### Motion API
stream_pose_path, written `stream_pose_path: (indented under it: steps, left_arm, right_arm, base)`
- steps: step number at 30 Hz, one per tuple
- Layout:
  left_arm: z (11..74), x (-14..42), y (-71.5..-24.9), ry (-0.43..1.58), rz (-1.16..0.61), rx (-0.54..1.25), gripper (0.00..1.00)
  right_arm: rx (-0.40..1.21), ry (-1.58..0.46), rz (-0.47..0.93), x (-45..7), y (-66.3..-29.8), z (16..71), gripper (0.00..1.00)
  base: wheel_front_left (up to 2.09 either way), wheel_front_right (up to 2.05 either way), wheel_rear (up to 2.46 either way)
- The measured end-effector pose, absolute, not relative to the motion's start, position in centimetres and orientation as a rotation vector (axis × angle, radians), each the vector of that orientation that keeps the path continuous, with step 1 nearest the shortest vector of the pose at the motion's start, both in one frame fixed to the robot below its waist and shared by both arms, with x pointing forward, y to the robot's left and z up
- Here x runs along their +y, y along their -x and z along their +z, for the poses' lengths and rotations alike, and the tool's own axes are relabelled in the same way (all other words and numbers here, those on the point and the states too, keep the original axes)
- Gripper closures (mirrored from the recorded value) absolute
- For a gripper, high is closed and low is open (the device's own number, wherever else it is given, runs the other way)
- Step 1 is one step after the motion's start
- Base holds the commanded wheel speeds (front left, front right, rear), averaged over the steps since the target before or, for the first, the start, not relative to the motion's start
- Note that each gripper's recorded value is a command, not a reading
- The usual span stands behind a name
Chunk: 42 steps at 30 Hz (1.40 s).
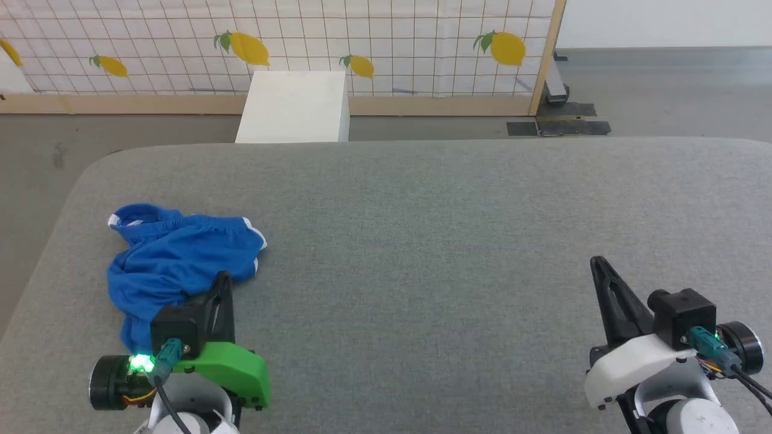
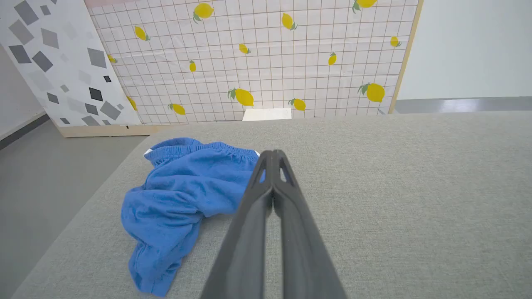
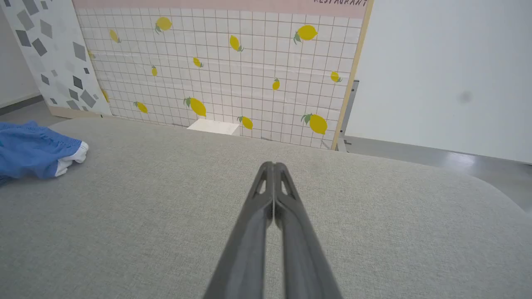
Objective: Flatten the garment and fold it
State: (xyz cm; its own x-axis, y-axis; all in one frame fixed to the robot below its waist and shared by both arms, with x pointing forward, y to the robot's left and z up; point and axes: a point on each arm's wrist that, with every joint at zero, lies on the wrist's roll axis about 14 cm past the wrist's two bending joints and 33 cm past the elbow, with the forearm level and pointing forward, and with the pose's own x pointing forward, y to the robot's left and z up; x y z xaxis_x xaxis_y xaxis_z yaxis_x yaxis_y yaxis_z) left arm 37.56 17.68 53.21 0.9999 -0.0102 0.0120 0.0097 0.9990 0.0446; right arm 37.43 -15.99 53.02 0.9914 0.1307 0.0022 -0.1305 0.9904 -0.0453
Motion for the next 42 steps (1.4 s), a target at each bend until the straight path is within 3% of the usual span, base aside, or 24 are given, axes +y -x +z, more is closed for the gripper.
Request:
stream_pose_path:
  steps: [19, 20, 42]
  left_arm:
    - [53.20, 17.68, -37.56, -0.045, -0.010, -0.012, 1.00]
    - [53.21, 17.69, -37.56, -0.045, -0.010, -0.012, 0.00]
    - [52.66, 17.78, -37.30, -0.020, -0.007, -0.012, 0.00]
  right_arm:
    - [-0.005, 0.045, 0.131, -15.99, -37.43, 53.01, 1.00]
    - [-0.005, 0.045, 0.131, -15.99, -37.43, 53.02, 0.00]
    - [0.000, 0.000, 0.133, -15.92, -37.60, 52.29, 0.00]
  base:
    - [0.00, 0.00, 0.00]
    - [0.00, 0.00, 0.00]
    - [0.00, 0.00, 0.00]
